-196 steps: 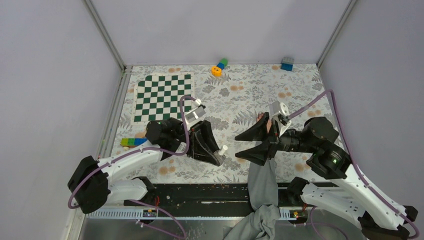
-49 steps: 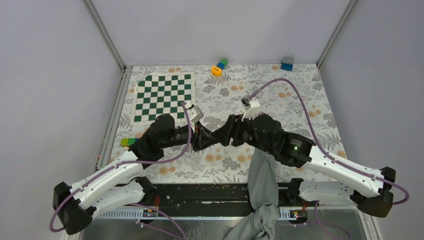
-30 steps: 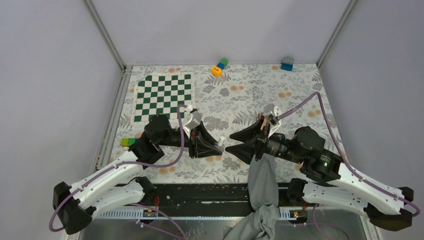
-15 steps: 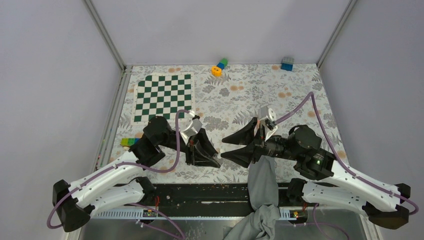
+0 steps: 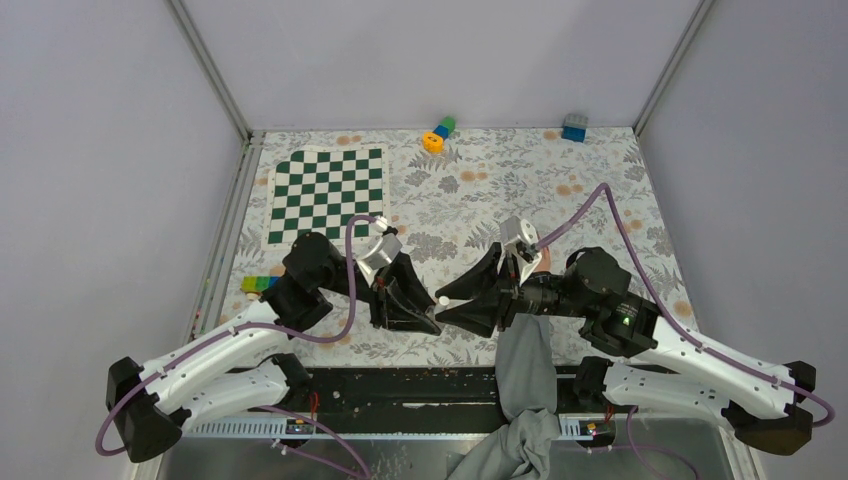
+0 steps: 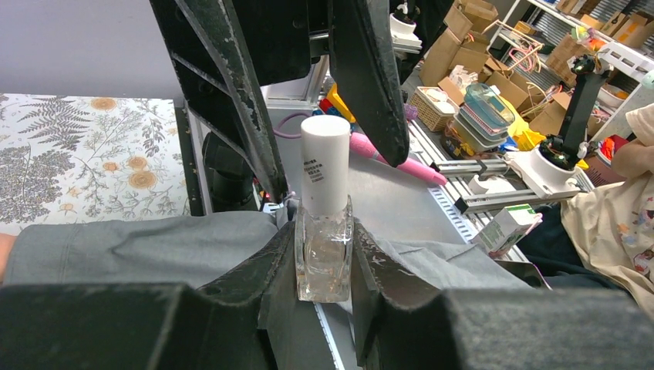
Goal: Paint the nails
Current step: Screw the nail polish bottle.
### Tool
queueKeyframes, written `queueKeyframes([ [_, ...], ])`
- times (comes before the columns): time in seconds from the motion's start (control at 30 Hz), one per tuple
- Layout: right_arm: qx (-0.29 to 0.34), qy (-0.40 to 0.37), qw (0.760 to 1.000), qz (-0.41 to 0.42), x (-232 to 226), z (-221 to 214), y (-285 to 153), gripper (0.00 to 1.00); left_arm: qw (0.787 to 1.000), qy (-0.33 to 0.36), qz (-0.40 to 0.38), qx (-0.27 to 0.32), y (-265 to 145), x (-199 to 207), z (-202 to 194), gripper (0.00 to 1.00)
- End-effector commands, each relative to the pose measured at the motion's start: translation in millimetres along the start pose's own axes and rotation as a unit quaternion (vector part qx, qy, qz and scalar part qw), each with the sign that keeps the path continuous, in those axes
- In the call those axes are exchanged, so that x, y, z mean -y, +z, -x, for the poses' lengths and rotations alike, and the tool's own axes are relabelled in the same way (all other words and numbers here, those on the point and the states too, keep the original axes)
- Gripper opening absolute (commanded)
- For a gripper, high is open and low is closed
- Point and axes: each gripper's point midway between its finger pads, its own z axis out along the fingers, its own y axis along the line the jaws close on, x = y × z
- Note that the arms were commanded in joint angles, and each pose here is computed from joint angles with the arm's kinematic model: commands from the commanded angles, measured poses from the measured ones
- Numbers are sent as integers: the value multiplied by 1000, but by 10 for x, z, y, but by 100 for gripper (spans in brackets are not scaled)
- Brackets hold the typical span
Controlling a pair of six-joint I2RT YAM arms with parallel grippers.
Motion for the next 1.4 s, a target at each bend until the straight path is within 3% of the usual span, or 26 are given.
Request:
queueKeyframes([
  [0.0, 24, -9, 999, 27, -132, 130, -12, 49, 999, 39, -18, 15, 12, 92, 153, 0],
  [0.37, 12, 0, 1000, 28, -116, 64, 17, 33, 999, 39, 0, 19, 12, 30, 150, 0],
  [0.77, -13, 5, 1000, 21, -64, -60, 36, 28, 998, 41, 33, 28, -19, -80, 178, 0],
  [1.17, -16, 4, 1000, 3, 13, -110, 29, 1, 996, 39, 67, 45, -77, -193, 234, 0],
  [1.37, -7, 5, 999, -44, 182, -123, 7, 0, 994, 33, 95, 53, -113, -300, 252, 0],
])
